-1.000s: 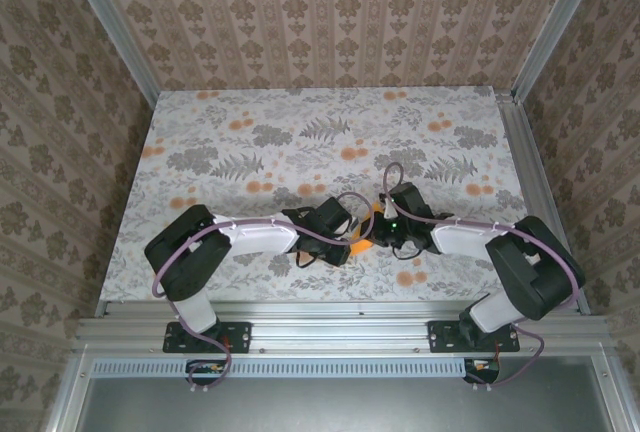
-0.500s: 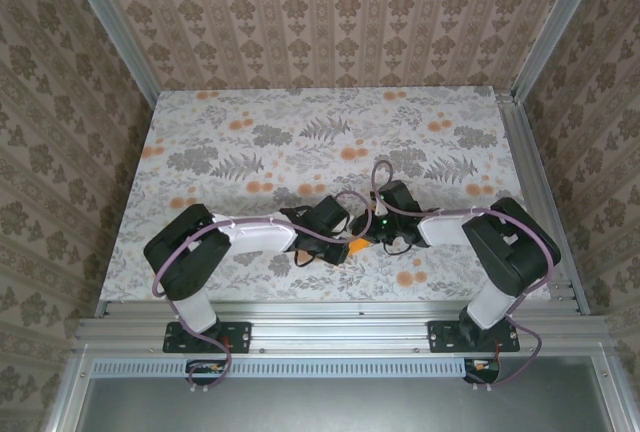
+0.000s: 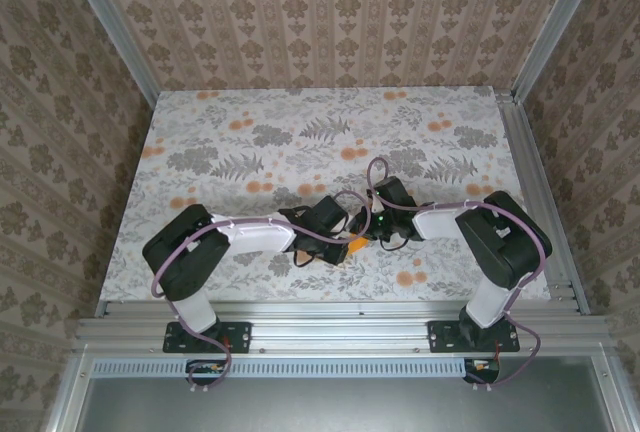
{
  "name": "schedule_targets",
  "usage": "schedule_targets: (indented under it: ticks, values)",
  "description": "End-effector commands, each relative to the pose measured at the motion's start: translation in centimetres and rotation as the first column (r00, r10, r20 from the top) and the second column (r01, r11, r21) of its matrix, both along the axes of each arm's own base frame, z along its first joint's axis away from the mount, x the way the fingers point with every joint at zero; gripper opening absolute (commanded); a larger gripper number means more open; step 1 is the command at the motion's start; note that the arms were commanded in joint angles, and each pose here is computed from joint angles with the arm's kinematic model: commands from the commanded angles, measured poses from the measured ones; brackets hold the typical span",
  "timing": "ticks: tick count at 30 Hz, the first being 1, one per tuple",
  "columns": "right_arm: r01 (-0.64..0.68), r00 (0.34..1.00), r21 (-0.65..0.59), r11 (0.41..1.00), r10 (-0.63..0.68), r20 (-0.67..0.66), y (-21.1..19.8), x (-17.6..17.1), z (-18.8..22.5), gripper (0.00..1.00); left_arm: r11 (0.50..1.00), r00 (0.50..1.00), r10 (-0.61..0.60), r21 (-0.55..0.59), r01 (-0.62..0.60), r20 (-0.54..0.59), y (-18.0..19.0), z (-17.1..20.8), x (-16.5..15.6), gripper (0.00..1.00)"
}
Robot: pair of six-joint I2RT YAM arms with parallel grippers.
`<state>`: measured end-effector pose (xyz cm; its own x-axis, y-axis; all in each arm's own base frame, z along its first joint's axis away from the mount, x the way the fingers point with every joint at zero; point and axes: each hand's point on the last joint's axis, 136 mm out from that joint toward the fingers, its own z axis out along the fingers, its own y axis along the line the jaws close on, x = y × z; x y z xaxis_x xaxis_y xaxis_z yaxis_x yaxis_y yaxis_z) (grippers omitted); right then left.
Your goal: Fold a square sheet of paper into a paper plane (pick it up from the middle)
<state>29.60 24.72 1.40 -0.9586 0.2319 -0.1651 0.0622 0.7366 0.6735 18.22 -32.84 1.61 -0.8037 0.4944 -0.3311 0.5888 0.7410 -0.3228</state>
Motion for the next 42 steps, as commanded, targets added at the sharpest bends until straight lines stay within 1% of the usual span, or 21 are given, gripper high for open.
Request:
schedule_targets:
  ticks: [1, 5, 13, 19, 24, 28, 31, 33, 36, 38, 42]
  values:
    - [0.029, 0.998, -0.128, 0.991, -0.037, -0.056, -2.6, -0.6, -3.2, 0.09, 0.974, 0.999, 0.031, 0.226, -0.025, -0.023, 5.5, -3.5, -1.1, 0.1]
    - [0.033, 0.997, -0.139, 0.99, -0.043, -0.065, -3.1, -0.7, -3.7, 0.09, 0.968, 0.999, 0.023, 0.25, -0.015, -0.029, 5.8, -3.3, -1.8, 0.1]
    - [0.035, 0.996, -0.124, 0.992, -0.044, -0.074, -3.4, -1.1, -4.1, 0.08, 0.949, 0.999, 0.016, 0.316, -0.004, -0.037, 7.1, -2.9, -3.2, 0.08]
    - [0.028, 0.996, -0.107, 0.994, -0.036, -0.076, -3.2, -1.2, -4.3, 0.08, 0.947, 0.999, 0.004, 0.321, 0.008, -0.036, 7.1, -1.7, -3.8, 0.06]
    - [0.023, 0.997, -0.097, 0.995, -0.03, -0.076, -3.1, -1.4, -4.4, 0.08, 0.945, 0.999, 0.005, 0.327, 0.013, -0.052, 7.6, -1.5, -4.6, 0.03]
    - [0.023, 0.997, -0.097, 0.995, -0.03, -0.075, -3.1, -1.4, -4.5, 0.08, 0.95, 0.998, -0.002, 0.312, 0.023, -0.065, 7.5, -1.0, -5.3, 0.02]
    - [0.024, 0.997, -0.093, 0.995, -0.031, -0.074, -3.1, -1.4, -4.5, 0.07, 0.955, 0.997, -0.006, 0.295, 0.029, -0.08, 7.4, -0.5, -5.7, 0.04]
    - [0.021, 0.997, -0.089, 0.996, -0.027, -0.071, -3.0, -1.4, -4.4, 0.07, 0.956, 0.997, -0.006, 0.293, 0.029, -0.079, 7.5, -0.3, -5.8, 0.07]
    - [0.02, 0.997, -0.081, 0.997, -0.025, -0.07, -2.9, -1.5, -4.3, 0.07, 0.954, 0.998, -0.006, 0.298, 0.026, -0.069, 7.7, 0.0, -5.5, 0.09]
    - [0.02, 0.997, -0.077, 0.997, -0.026, -0.071, -2.9, -1.5, -4.3, 0.07, 0.952, 0.998, -0.007, 0.304, 0.026, -0.066, 7.7, 0.1, -5.3, 0.14]
    - [0.018, 0.997, -0.068, 0.998, -0.022, -0.07, -2.7, -1.7, -4.2, 0.07, 0.954, 0.998, -0.01, 0.297, 0.028, -0.062, 7.2, 0.3, -4.8, 0.18]
